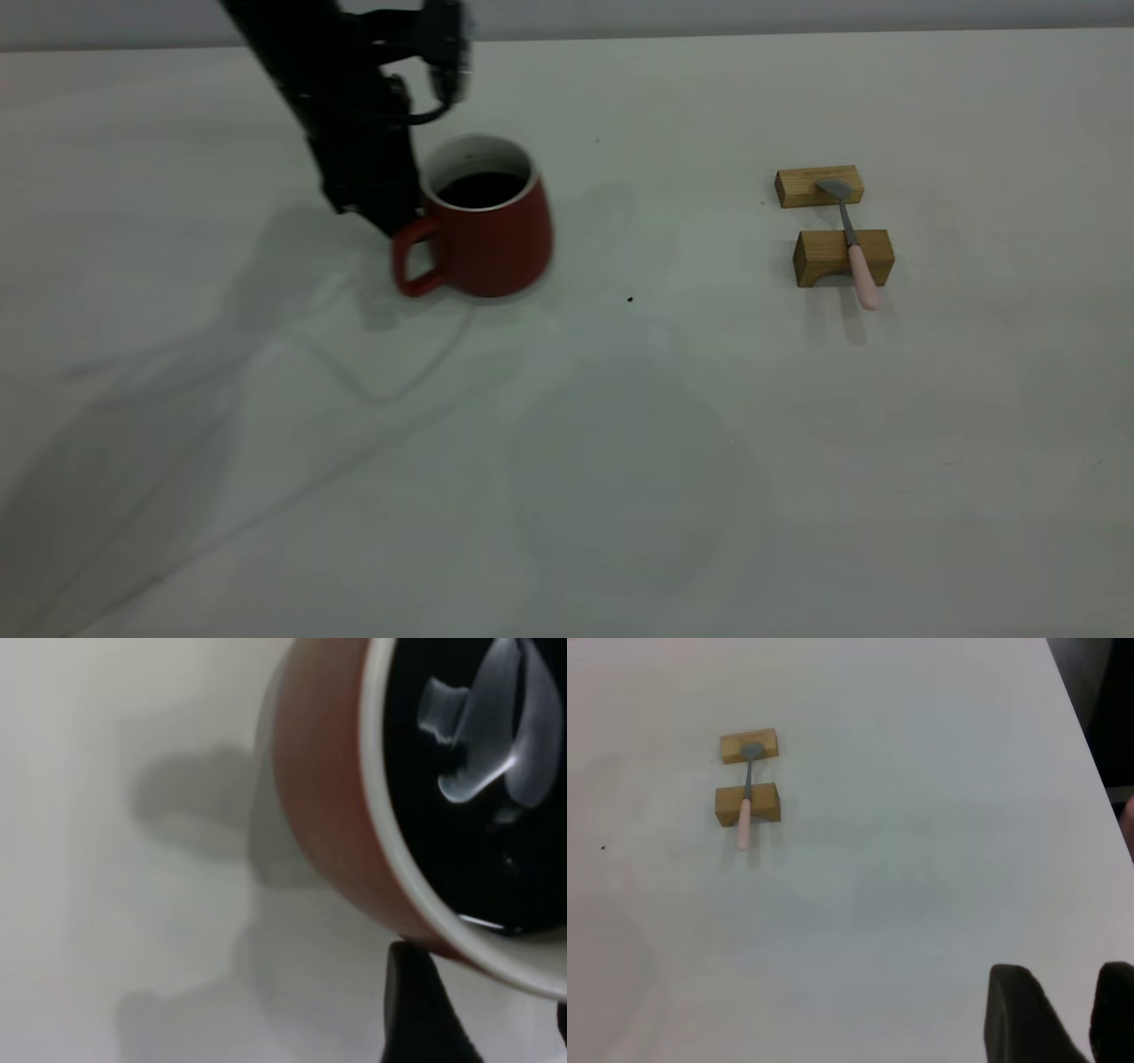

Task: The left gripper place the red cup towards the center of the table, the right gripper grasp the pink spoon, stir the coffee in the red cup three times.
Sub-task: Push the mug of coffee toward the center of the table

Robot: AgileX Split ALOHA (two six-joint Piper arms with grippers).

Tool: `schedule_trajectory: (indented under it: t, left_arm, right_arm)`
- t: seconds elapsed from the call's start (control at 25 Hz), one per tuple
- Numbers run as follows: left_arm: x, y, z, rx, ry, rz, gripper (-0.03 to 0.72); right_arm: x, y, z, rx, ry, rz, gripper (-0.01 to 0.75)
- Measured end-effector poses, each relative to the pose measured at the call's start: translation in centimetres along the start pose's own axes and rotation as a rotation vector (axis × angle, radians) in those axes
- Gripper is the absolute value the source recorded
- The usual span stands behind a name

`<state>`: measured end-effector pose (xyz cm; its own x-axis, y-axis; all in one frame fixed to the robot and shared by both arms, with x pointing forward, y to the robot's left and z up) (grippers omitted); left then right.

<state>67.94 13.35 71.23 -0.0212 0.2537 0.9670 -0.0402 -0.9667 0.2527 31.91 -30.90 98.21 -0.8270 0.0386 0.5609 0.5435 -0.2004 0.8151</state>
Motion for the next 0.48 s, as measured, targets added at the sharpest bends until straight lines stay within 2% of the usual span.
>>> schedule_trajectory:
  t: [0.28, 0.48]
  left_arm:
    - [-1.2, 3.8, 0.0, -0.022, 0.052, -0.017, 0.446]
    - [-1.3, 4.6, 0.0, -0.001, 0.057, -0.041, 0.446]
  right_arm:
    - [0.0, 0.0, 0.0, 0.0, 0.0, 0.0, 0.238]
    - [0.0, 0.0, 0.0, 0.0, 0.0, 0.0, 0.238]
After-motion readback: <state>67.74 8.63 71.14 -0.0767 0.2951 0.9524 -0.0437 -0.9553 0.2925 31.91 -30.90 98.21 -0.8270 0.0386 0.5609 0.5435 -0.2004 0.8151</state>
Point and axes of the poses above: a point on each arm's last joint axis where the gripper is mounted, x pointing back along that axis away from the gripper, z along the wrist's bending axis when the last joint is at zero, y = z × x, the point moved 10 cm from there along -x, pointing out along that axis toward the gripper, and after that the axes turned 8 degrees about -x, right-handed, at the moved point
